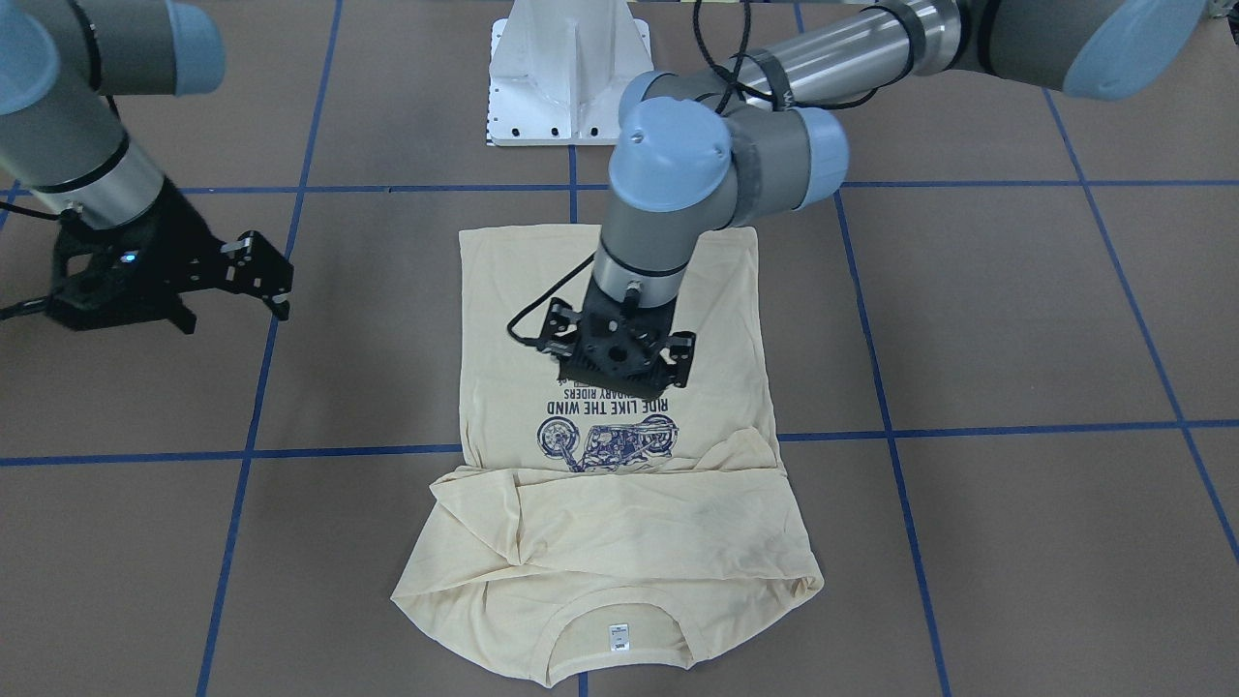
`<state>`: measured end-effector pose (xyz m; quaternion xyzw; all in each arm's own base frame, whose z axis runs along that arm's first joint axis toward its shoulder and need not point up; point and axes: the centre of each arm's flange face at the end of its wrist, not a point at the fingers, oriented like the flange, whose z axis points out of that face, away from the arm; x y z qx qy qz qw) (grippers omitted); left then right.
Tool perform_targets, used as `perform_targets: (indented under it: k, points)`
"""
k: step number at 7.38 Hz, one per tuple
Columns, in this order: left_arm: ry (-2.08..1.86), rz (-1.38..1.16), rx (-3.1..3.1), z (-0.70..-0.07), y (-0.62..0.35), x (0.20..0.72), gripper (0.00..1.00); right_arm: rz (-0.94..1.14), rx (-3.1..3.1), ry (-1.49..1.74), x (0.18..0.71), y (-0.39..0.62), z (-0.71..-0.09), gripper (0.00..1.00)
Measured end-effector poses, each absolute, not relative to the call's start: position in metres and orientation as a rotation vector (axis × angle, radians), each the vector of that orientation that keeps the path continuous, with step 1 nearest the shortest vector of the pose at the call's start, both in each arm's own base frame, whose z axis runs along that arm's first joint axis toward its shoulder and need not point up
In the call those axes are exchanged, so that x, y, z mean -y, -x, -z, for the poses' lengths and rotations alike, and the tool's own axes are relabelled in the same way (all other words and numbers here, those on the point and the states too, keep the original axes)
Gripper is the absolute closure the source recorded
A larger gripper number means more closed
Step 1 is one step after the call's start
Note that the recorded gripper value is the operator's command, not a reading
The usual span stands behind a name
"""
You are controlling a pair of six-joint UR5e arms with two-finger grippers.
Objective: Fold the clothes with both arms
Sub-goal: 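Release the sleeve with the left gripper while the right gripper descends toward the hem, then position both grippers at the hem corners nearest the robot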
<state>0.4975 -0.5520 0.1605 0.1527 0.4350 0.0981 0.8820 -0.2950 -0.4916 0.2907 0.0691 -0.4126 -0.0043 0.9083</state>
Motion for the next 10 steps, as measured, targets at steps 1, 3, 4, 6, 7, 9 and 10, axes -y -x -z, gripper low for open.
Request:
perform_targets:
  k: [1, 3, 4, 6, 7, 9, 10]
  points:
    - [-0.336, -0.248, -0.896, -0.206, -0.461, 0.522, 0.0, -0.016, 0.857, -0.139, 0.459, 0.325, -0.275, 0.01]
    - [-0.342, -0.286, -0.896, -0.262, -0.409, 0.464, 0.0, -0.041, 0.856, -0.13, 0.388, 0.384, -0.259, 0.01]
    - [-0.333, -0.29, -0.913, -0.286, -0.404, 0.439, 0.0, -0.048, 0.85, -0.134, 0.353, 0.409, -0.256, 0.01]
    - [-0.317, -0.24, -1.0, -0.344, -0.405, 0.386, 0.0, -0.057, 0.85, -0.137, 0.308, 0.433, -0.253, 0.0]
    - [-0.296, -0.195, -1.031, -0.363, -0.413, 0.359, 0.0, -0.059, 0.849, -0.141, 0.3, 0.437, -0.253, 0.01]
    - [-0.228, -0.128, -1.049, -0.377, -0.44, 0.32, 0.15, -0.06, 0.848, -0.143, 0.295, 0.439, -0.252, 0.01]
    - [-0.191, -0.104, -1.043, -0.379, -0.45, 0.307, 0.24, -0.06, 0.848, -0.143, 0.295, 0.44, -0.253, 0.0]
